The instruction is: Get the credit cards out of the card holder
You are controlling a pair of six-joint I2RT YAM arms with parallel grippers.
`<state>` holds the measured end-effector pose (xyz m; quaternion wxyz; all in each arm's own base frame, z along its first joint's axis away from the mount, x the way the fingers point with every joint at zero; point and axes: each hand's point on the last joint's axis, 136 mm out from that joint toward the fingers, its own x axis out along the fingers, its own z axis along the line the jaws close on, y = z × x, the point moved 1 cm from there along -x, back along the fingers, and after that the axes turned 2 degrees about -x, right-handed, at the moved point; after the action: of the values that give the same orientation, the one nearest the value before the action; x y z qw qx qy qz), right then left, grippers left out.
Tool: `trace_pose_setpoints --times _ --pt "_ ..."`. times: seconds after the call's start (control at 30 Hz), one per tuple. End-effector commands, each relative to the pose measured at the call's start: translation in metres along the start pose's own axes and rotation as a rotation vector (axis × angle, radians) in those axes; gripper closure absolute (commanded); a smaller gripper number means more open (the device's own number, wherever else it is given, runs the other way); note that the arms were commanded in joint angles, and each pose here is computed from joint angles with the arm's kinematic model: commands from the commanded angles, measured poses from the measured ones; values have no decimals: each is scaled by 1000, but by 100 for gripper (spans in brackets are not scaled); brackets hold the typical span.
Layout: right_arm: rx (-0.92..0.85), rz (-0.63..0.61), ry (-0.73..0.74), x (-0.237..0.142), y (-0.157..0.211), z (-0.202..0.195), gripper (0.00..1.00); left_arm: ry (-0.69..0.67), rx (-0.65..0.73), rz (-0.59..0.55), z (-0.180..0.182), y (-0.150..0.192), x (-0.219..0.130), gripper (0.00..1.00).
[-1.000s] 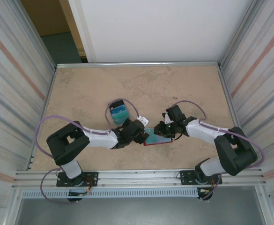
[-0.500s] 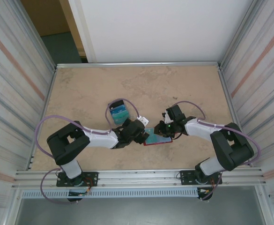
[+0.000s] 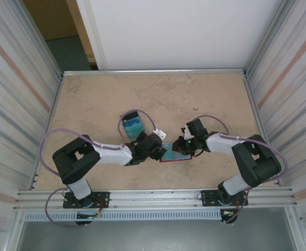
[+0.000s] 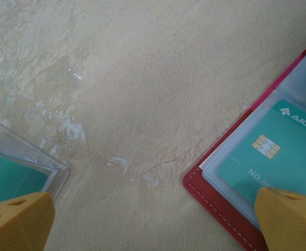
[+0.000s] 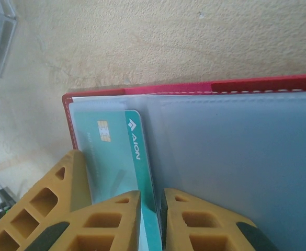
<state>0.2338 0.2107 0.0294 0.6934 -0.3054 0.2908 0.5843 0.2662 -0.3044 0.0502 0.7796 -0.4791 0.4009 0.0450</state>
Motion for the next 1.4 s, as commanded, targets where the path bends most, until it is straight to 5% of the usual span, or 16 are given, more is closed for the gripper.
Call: trace_pose_setpoints --times 0.0,0.5,0.7,1.37 --pt "39 30 -50 4 5 1 82 -29 32 43 1 9 3 1" --pt "32 31 -133 5 4 9 89 -22 37 45 -4 7 3 1" --pt "35 29 -98 6 4 3 100 -30 35 44 -3 7 2 1" --pt "4 1 55 -7 -1 -15 100 -59 33 44 7 9 -1 1"
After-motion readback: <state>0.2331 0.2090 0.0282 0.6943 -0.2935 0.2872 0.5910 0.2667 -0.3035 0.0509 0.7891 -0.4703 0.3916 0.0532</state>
